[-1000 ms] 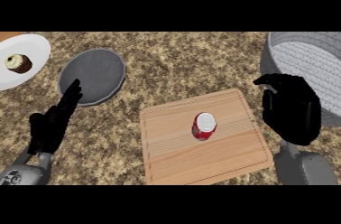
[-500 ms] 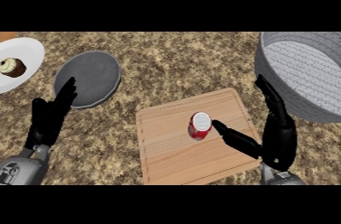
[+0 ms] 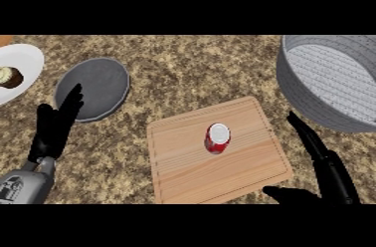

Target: Pick the can from the cutting board and place it in the basket

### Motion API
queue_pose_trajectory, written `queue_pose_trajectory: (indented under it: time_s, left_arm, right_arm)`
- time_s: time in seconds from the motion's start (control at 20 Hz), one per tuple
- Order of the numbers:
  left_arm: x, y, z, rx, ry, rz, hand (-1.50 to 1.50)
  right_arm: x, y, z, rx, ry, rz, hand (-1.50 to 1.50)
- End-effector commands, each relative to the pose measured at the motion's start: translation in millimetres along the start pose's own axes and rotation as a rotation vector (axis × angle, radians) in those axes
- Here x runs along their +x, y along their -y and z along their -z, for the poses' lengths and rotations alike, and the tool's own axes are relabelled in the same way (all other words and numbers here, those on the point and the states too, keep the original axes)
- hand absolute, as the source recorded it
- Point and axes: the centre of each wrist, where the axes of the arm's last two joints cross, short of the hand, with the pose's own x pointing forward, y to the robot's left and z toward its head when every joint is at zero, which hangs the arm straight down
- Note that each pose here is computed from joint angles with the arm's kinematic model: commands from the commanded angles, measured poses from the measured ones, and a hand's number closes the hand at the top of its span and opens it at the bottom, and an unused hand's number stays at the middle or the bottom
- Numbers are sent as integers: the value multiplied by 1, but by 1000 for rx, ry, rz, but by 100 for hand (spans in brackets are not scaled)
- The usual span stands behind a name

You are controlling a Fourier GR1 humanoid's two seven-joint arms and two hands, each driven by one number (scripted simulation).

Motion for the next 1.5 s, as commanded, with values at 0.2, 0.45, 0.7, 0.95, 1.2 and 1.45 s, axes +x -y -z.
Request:
queue_pose_trajectory:
  time_s: [0.2,0.45,0.7,0.95,1.2,1.45]
  left_arm:
    - [3,14,3,-26,5,-15,0]
    - [8,24,5,-51,18,-7,0]
    - [13,24,19,-57,21,-11,0]
    - [2,31,0,-40,24,-7,0]
    - [12,10,14,-57,7,-9,0]
    - [17,17,10,-53,28,-9,0]
  right_arm:
    - [97,46,-27,236,-103,-71,-150]
    - [140,70,-45,198,-164,-68,-150]
    - [131,53,-24,98,-189,-48,-150]
    - [119,42,-27,63,-214,-76,-150]
    - [109,5,-9,67,-200,-44,-150]
    - [94,-5,-3,95,-206,-43,-150]
